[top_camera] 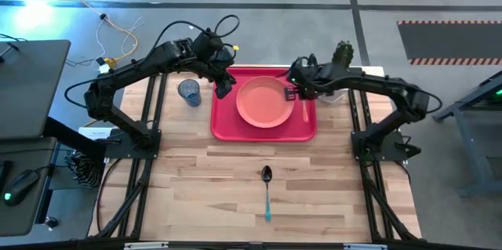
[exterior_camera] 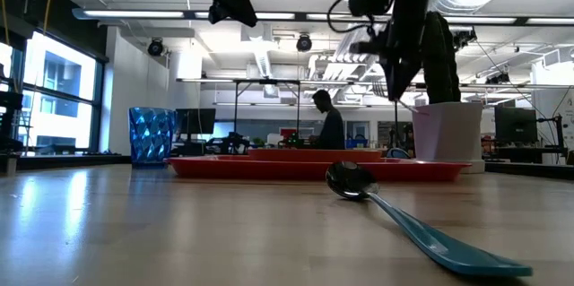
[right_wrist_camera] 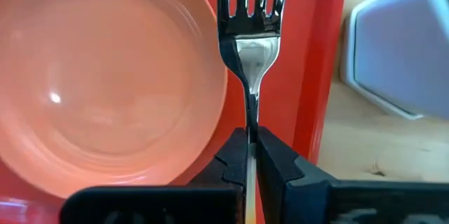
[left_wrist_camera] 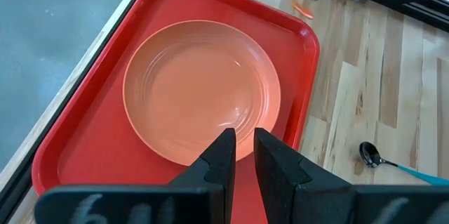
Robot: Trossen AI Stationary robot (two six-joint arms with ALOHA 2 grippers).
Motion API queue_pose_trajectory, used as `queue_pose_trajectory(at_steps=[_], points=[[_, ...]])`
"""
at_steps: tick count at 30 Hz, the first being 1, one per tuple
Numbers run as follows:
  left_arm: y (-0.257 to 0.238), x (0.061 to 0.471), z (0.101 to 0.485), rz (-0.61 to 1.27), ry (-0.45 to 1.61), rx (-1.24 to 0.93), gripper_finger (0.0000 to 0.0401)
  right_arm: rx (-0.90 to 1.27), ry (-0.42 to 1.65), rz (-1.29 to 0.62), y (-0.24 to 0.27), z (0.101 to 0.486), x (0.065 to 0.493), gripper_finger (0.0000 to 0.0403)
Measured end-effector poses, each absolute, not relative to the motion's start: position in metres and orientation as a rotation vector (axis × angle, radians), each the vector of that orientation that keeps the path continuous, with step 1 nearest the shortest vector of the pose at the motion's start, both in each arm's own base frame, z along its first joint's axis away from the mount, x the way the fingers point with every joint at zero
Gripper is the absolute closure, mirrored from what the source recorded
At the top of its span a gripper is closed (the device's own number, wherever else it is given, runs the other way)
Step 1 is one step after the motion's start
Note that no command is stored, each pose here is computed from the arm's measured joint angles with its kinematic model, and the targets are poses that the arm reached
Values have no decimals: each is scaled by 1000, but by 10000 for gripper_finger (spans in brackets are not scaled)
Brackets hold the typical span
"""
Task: Pick and place plate/cup/fork/spoon on tray
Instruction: Put the white orange fork on the right side of the orange plate
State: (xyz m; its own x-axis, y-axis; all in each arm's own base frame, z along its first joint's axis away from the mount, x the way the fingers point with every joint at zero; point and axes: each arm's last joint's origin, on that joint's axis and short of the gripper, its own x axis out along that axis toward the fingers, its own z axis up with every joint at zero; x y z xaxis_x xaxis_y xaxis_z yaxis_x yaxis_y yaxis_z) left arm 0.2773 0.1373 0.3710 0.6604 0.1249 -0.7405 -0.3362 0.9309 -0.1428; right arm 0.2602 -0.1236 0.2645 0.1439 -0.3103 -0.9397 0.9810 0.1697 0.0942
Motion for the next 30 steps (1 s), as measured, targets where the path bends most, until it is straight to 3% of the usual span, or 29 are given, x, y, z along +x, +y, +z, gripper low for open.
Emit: queue_pose_trajectory(at_steps=[13,30], points=[[137,277,371,264,811,-279,357,940,1193,-1175,-135,216,276,402],[137,277,371,263,811,-279,357,1121,1126,-1140,-163,177,255,402]])
